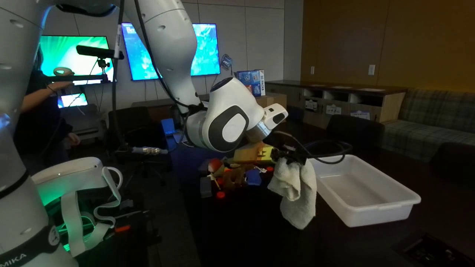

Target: Use the white towel to push the objects to the left, then put the towel in the bowl

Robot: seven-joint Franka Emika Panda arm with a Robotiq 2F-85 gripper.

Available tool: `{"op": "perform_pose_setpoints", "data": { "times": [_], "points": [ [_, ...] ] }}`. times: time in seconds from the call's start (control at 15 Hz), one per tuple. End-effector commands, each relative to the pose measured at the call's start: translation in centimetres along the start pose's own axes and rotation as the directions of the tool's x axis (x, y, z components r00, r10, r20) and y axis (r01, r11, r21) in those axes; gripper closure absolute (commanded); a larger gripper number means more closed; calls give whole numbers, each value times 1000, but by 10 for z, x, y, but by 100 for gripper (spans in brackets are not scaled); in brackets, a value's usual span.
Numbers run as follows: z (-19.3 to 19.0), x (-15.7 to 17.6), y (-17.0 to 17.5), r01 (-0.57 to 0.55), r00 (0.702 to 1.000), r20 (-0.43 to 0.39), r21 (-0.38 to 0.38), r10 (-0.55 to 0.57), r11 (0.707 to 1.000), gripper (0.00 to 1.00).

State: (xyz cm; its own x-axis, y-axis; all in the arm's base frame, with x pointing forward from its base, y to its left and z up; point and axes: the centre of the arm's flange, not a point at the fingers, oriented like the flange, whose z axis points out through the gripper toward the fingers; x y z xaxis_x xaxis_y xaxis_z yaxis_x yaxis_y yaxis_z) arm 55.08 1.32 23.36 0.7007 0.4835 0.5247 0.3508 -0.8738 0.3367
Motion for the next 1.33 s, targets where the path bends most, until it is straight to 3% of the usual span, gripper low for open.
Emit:
{"op": "perform_pose_setpoints", "data": {
  "times": [0.0, 0.2, 0.53, 0.87, 1.27],
  "points": [
    [-15, -23, 46, -60, 998, 16, -57, 61, 997, 90],
    [5, -38, 64, -60, 994, 81, -85, 67, 995, 90],
    [44, -53, 44, 30, 979, 203, -22, -25, 999, 89],
    [95, -52, 10, 105, 965, 238, 18, -106, 994, 90],
    [162, -61, 10, 133, 950, 286, -7, -126, 991, 89]
  ]
}}
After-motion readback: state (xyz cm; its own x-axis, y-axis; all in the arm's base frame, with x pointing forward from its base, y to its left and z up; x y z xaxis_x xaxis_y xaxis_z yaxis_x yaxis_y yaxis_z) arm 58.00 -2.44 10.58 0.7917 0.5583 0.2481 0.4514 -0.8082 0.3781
